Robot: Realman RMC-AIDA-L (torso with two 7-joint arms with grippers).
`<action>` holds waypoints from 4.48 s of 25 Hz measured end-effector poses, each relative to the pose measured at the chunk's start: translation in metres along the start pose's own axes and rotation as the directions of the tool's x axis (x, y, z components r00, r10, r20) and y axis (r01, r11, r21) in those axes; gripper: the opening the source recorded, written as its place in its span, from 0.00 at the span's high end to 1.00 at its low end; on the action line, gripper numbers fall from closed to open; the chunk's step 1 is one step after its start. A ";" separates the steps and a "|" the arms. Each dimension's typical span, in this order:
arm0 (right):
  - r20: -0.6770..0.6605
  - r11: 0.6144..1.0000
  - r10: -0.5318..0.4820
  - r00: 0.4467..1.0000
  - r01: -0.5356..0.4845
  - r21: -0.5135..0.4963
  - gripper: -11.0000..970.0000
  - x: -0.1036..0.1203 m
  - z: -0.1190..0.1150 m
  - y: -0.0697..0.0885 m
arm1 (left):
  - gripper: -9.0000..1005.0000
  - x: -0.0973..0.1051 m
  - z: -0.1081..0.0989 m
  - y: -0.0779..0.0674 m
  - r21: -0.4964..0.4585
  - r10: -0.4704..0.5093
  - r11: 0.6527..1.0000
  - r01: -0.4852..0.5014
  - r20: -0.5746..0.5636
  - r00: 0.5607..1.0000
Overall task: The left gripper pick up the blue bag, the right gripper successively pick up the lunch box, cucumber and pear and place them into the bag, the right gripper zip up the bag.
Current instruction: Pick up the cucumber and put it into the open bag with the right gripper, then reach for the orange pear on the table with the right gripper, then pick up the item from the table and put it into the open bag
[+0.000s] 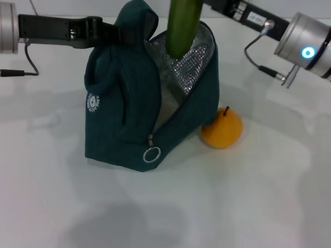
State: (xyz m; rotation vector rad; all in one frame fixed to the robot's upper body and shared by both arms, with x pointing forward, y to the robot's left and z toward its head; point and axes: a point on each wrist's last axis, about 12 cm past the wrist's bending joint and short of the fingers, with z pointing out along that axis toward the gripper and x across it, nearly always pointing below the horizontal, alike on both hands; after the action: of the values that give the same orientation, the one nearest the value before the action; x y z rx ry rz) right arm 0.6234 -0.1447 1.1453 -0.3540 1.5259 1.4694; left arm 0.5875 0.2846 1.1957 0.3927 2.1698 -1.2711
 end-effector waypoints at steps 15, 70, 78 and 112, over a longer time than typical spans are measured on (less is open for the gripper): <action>-0.142 0.998 0.060 0.988 -0.057 0.026 0.42 0.037 -0.022 -0.002 | 0.93 -0.001 0.000 0.000 -0.002 0.005 1.000 -0.005 0.006 1.000; -0.332 0.879 -0.445 0.832 0.476 0.013 0.24 0.042 -0.128 -0.011 | 0.92 0.005 -0.007 0.005 -0.001 -0.007 1.000 0.007 0.051 0.999; -0.406 0.832 -0.523 0.749 0.552 -0.053 0.27 0.048 -0.103 -0.017 | 0.92 0.006 -0.006 0.007 -0.003 -0.011 1.000 0.011 0.055 0.998; -0.302 0.798 -0.585 0.752 0.600 -0.052 0.95 0.034 -0.117 -0.008 | 0.92 0.003 -0.009 0.010 -0.016 -0.007 1.000 0.008 0.076 0.997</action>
State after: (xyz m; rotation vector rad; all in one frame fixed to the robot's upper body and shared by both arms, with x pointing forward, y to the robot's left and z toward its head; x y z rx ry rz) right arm 0.5634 -0.2373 1.0934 -0.9821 1.4853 0.8885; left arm 0.5872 0.2976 1.1903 0.3246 2.1180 -1.2512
